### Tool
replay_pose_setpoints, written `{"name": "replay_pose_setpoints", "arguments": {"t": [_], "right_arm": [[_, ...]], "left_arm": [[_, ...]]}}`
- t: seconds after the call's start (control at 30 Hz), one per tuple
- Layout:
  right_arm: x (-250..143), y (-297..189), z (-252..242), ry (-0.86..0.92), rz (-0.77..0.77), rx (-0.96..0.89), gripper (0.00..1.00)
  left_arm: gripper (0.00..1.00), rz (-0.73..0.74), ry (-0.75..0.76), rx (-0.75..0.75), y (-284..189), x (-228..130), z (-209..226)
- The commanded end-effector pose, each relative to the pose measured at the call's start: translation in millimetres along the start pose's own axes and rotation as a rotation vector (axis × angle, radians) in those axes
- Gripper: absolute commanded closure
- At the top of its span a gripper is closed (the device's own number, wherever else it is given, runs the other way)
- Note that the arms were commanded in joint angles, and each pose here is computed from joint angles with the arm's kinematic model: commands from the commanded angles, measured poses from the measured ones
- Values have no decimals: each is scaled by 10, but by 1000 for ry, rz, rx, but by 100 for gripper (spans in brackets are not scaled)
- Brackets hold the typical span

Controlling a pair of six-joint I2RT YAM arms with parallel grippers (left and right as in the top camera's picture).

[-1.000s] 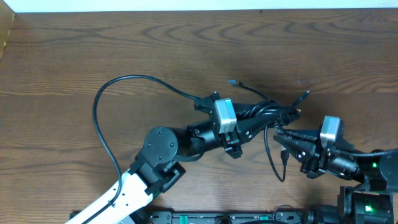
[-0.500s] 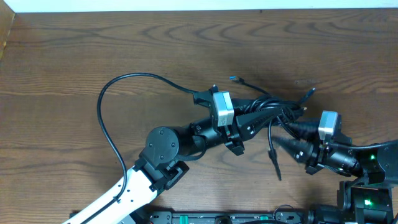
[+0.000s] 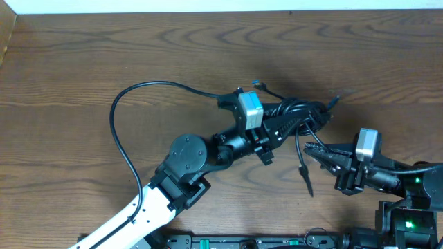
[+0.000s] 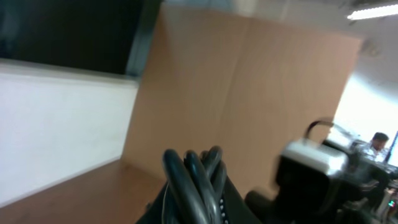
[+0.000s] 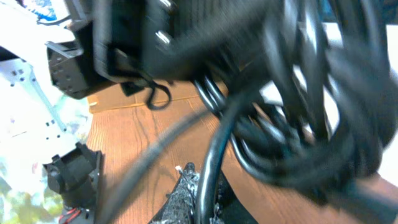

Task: Untangle cables

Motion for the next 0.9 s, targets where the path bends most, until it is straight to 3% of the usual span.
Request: {"name": "replay_pose_setpoints", "arguments": {"t": [0.0, 0.37, 0.87], "right_arm": [[79, -1, 74, -28, -16, 92, 99], [128, -4, 92, -84, -27, 115, 99], [142, -7, 89, -75, -28, 110, 99]], "left_arm": [[93, -72, 46, 135, -59, 166, 166], [92, -8, 1, 424, -335, 231, 747], [93, 116, 14, 638, -639, 172, 1084]]}}
Point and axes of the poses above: each gripper's point midway between its finger pads, its own y axis out along the fingers, its own z axis along the line the jaws close on, x = y × z, the point moved 10 cm from there along -y, back along the fingers, and after that the axes turned 15 degrees about -y, right-handed, at the moved point
